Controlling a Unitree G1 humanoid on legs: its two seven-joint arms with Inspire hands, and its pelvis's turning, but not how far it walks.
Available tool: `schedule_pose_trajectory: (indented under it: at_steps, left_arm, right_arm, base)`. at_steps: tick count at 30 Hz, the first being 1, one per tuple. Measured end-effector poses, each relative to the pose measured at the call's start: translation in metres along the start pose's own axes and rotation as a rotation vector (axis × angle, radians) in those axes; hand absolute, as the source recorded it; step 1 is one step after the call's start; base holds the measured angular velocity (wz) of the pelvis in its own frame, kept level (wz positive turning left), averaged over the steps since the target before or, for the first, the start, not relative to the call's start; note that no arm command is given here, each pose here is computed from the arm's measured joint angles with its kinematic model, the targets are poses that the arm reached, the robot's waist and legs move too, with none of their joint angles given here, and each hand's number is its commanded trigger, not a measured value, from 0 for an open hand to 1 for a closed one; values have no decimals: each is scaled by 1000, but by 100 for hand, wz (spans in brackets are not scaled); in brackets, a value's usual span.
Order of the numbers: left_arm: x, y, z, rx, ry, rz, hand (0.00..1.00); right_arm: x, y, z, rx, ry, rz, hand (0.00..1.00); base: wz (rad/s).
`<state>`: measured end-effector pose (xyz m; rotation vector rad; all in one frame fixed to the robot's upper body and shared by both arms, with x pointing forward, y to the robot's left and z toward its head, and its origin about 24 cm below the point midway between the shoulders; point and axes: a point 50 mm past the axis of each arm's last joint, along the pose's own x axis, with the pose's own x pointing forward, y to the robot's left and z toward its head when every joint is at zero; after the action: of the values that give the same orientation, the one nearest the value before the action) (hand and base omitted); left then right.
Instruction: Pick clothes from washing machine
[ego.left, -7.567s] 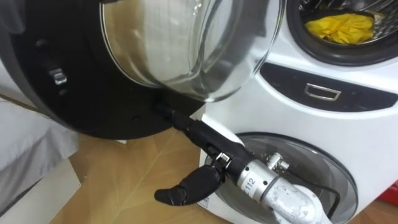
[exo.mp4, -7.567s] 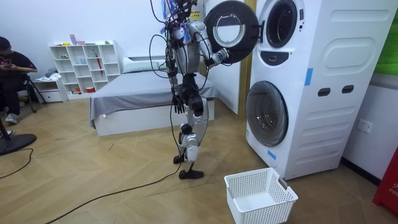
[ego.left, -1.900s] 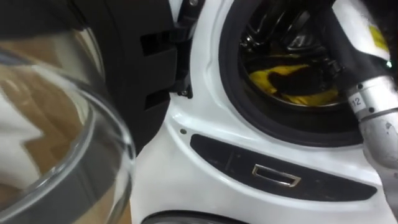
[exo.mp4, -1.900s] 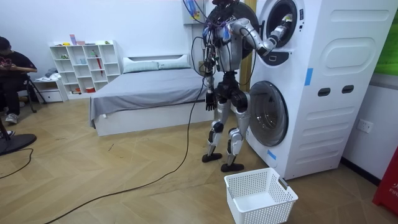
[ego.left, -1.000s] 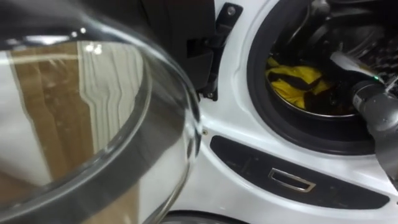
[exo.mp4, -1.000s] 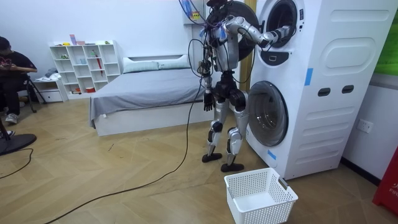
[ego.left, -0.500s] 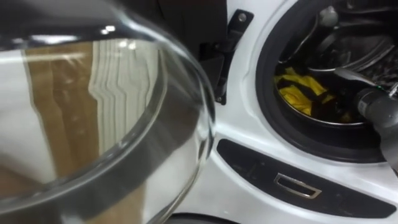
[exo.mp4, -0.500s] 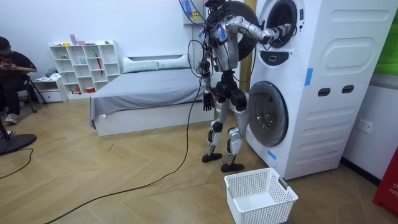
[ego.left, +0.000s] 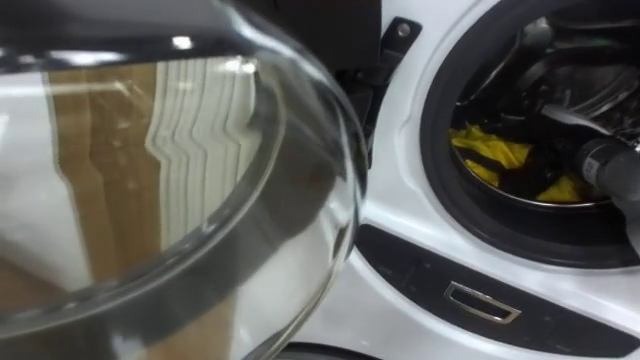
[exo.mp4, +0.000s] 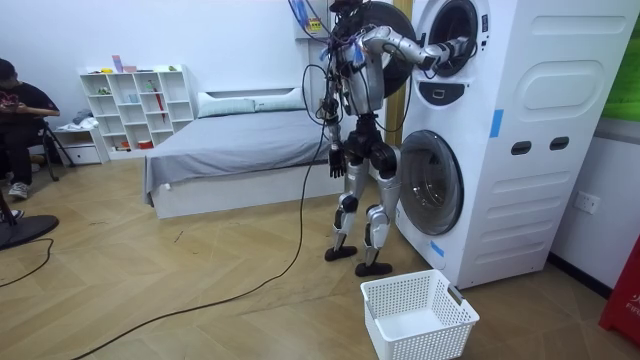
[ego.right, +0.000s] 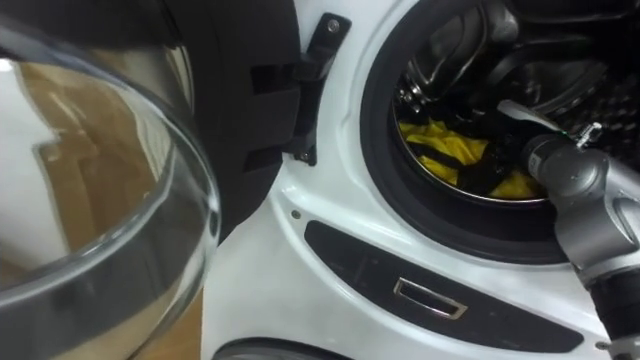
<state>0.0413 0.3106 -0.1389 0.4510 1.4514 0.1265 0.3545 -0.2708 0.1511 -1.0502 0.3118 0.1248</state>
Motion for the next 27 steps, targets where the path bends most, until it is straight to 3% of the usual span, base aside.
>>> schedule_pose_trajectory:
  at_steps: [12, 19, 27]
  left_arm:
    - [1, -5, 3, 0, -47, 15, 0]
    - [2, -18, -7, -23, -28, -13, 0]
    - [1, -27, -14, -33, -32, -14, 0]
  right_arm:
    - [-32, -5, 42, -113, -221, -113, 100]
    - [-81, 4, 71, -219, -433, -223, 100]
    - [-122, 19, 68, -79, -587, -277, 100]
  base:
    - [-8]
    - [-20]
    - [-10]
